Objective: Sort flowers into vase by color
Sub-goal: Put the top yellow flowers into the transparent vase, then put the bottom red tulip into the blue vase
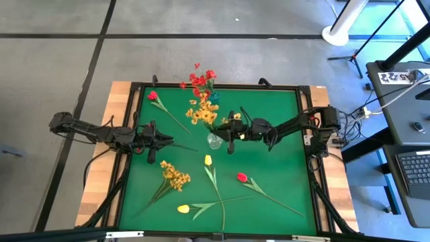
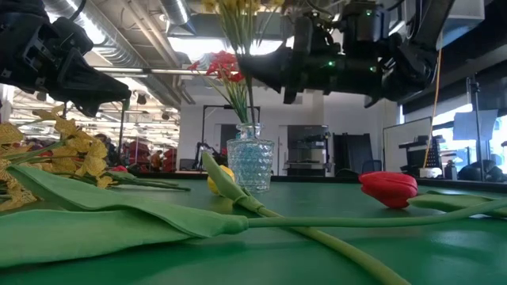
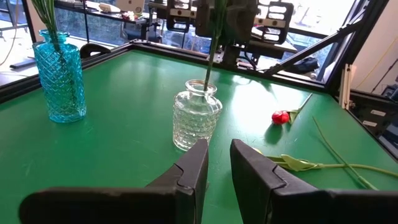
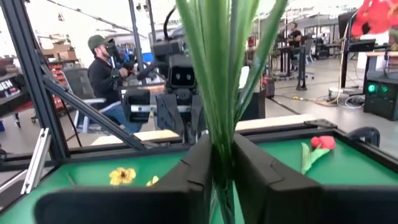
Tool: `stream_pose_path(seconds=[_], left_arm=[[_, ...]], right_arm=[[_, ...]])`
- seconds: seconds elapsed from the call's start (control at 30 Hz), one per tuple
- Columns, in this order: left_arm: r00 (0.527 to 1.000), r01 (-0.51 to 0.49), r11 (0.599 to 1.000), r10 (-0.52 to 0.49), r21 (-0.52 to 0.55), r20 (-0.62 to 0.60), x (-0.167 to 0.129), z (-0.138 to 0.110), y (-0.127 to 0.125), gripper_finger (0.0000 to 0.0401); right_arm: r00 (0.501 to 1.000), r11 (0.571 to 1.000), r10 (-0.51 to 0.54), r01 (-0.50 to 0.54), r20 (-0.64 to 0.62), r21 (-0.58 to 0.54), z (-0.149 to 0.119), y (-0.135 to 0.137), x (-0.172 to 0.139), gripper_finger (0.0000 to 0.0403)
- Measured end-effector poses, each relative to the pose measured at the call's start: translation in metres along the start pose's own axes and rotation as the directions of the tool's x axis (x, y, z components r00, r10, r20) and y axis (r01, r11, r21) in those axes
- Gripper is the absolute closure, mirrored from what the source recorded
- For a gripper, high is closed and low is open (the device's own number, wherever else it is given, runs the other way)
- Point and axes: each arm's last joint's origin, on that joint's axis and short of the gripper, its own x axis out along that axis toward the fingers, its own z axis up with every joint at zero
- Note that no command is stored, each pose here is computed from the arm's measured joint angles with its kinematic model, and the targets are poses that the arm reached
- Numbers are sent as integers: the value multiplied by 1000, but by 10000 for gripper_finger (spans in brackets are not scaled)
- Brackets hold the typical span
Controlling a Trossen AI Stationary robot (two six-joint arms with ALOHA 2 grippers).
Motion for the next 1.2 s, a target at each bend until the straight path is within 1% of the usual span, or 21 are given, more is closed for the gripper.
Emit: stream_pose_path(seconds=[0.23, 0.37, 0.5, 0.6, 0.73, 0.83, 0.9, 0.97, 1.1, 1.2], left_arm=[[1000, 0, 1000, 0, 0, 0, 0, 0, 0, 335], [1000, 0, 1000, 0, 0, 0, 0, 0, 0, 335], [1000, 0, 1000, 0, 0, 0, 0, 0, 0, 335], [1000, 0, 1000, 0, 0, 0, 0, 0, 0, 335], [1000, 0, 1000, 0, 0, 0, 0, 0, 0, 335], [1000, 0, 1000, 0, 0, 0, 0, 0, 0, 335], [1000, 0, 1000, 0, 0, 1, 0, 0, 0, 335], [1000, 0, 1000, 0, 0, 0, 0, 0, 0, 335], [1000, 1, 1000, -1, 0, 1, 0, 0, 0, 335], [1000, 0, 1000, 0, 0, 0, 0, 0, 0, 335]], right_arm=[[998, 1000, -7, 7, -70, 4, -1, 0, -1, 279], [988, 1000, -15, 16, -154, 7, -2, 0, -3, 242], [965, 1000, -25, 28, -260, 9, 0, 1, -8, 208], [945, 999, -29, 34, -326, 7, 8, 2, -13, 186], [913, 999, -36, 42, -407, 5, 26, 4, -26, 164], [879, 999, -39, 51, -475, 13, 40, 7, -39, 158], [848, 998, -13, 45, -529, 49, 47, 12, -49, 159], [807, 995, 23, 39, -589, 92, 51, 20, -59, 163], [709, 983, 121, 14, -695, 186, 48, 49, -76, 172], [628, 975, 165, 12, -761, 221, 40, 78, -87, 179]])
